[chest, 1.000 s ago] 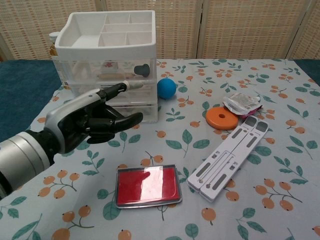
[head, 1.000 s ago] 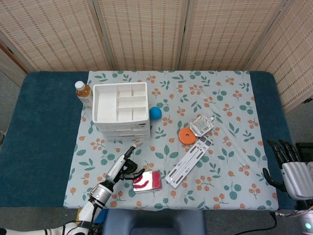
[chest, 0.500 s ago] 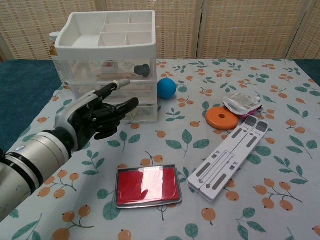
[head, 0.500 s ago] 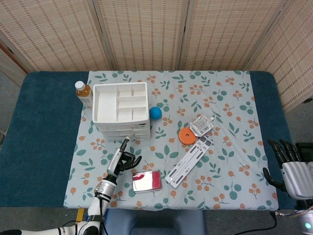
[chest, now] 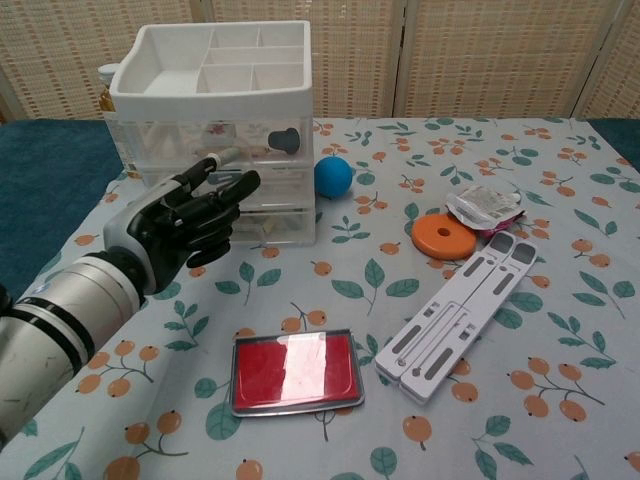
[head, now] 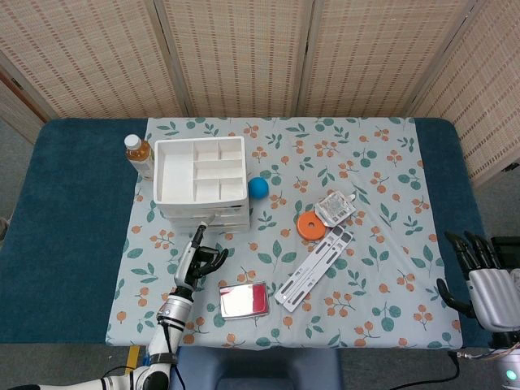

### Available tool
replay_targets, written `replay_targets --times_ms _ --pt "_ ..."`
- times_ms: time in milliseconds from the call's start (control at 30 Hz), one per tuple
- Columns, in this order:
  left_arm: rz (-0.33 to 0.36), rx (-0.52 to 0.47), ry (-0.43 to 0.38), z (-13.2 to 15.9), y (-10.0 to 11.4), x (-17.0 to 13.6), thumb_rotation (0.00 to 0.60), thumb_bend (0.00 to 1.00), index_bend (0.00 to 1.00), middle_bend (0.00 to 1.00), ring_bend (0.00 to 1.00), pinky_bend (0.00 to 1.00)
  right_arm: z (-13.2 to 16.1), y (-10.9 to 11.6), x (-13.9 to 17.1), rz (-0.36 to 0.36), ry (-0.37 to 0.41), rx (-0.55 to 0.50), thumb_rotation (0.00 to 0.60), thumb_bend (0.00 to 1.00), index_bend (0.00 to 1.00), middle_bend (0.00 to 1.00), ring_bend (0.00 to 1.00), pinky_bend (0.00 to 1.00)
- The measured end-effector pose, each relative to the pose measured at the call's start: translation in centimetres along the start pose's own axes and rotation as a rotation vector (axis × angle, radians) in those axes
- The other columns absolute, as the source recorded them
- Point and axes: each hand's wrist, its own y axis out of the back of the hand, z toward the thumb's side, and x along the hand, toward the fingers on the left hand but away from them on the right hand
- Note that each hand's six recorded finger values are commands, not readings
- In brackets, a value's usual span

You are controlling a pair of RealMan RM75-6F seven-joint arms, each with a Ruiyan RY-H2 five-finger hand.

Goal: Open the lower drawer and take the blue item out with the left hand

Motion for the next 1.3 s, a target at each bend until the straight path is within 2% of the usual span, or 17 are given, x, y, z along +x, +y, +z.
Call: replay_targets --times_ms 633,1300 --pt "0.030 -0.184 0.009 0.2 -0.4 1.4 0.600 0.30 0.11 0.98 1.00 1.00 -0.1 0.1 0.3 0.001 -0.014 0.006 0.600 0.43 0.00 0.11 0.00 0.02" --pt "0.055 -0.231 0.021 0.3 -0.2 2.2 0.600 0.30 0.13 0.98 1.00 1.00 -0.4 0.0 0.5 0.001 -0.025 0.004 0.600 0.43 0.00 0.11 0.00 0.02"
